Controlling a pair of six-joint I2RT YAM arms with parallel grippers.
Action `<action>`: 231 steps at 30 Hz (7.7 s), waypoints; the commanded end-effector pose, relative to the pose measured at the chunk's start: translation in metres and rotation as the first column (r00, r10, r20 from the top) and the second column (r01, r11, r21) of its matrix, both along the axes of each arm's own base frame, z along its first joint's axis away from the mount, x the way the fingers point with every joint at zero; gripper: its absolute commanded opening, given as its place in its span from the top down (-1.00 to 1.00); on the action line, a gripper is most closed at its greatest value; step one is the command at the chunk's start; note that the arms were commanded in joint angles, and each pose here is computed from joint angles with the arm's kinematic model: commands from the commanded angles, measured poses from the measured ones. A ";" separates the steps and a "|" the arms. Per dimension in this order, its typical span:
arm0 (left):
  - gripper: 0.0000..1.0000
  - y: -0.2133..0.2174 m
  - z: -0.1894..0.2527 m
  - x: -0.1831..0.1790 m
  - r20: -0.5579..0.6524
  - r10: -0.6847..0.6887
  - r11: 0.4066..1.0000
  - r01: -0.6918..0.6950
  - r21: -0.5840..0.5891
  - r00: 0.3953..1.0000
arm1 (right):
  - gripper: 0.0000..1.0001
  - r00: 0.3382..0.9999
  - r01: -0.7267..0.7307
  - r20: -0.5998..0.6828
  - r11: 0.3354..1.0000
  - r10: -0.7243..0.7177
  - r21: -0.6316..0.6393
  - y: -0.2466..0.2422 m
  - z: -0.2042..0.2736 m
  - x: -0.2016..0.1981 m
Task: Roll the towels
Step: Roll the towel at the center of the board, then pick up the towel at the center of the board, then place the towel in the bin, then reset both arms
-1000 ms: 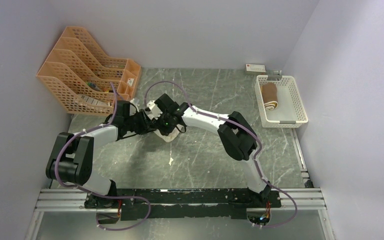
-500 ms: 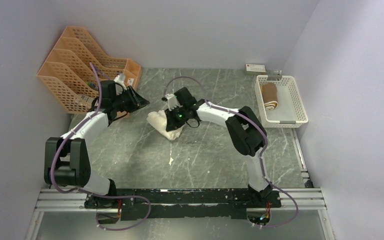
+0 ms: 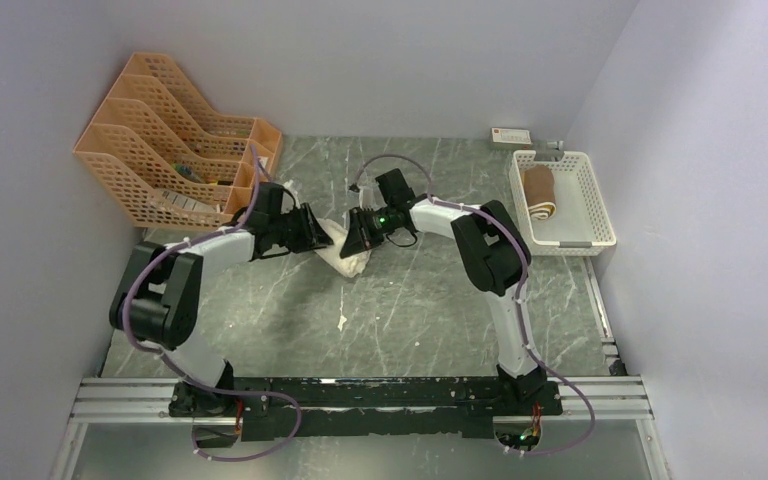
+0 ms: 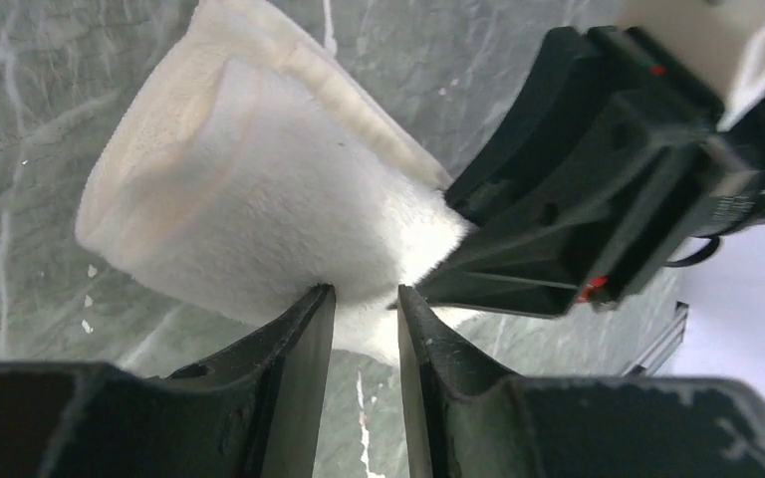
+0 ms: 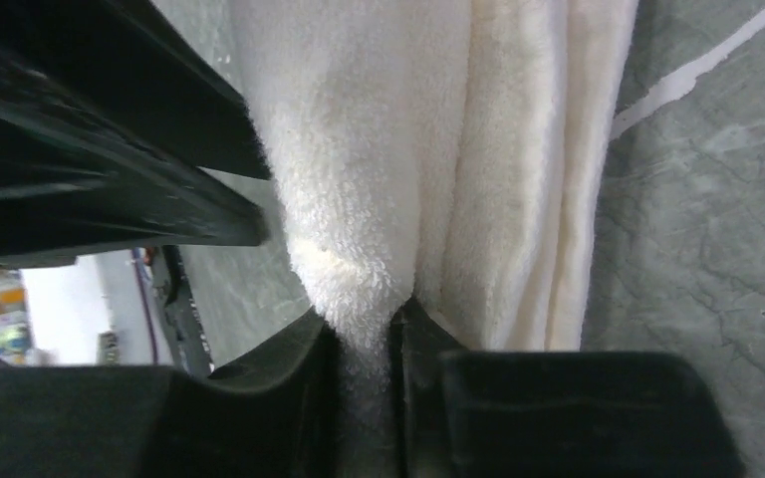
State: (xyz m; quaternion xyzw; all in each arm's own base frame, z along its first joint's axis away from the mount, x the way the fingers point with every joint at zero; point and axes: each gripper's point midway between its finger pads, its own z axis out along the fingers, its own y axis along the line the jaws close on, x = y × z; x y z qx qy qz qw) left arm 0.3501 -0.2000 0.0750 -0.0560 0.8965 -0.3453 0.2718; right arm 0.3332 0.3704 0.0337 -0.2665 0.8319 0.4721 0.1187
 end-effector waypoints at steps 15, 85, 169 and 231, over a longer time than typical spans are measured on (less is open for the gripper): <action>0.18 -0.009 -0.039 0.036 -0.020 0.017 0.996 -0.015 0.085 1.000 | -1.00 0.687 0.314 0.718 0.845 0.113 -0.433 -0.047 0.073 0.029; -0.04 0.093 0.128 0.048 0.217 0.223 0.970 -0.195 -0.145 0.950 | 1.00 0.915 0.296 0.358 0.912 -0.185 -0.283 -0.060 -0.028 0.029; 0.07 0.077 0.095 0.029 0.064 0.028 0.997 -0.023 -0.078 0.998 | 0.88 0.318 0.948 0.678 0.234 -0.663 -0.216 -0.590 0.041 0.206; -0.98 0.108 0.173 0.051 0.705 -0.072 0.966 -0.127 0.226 0.705 | -1.00 0.297 0.813 0.621 0.533 -0.725 0.234 -0.226 0.192 0.082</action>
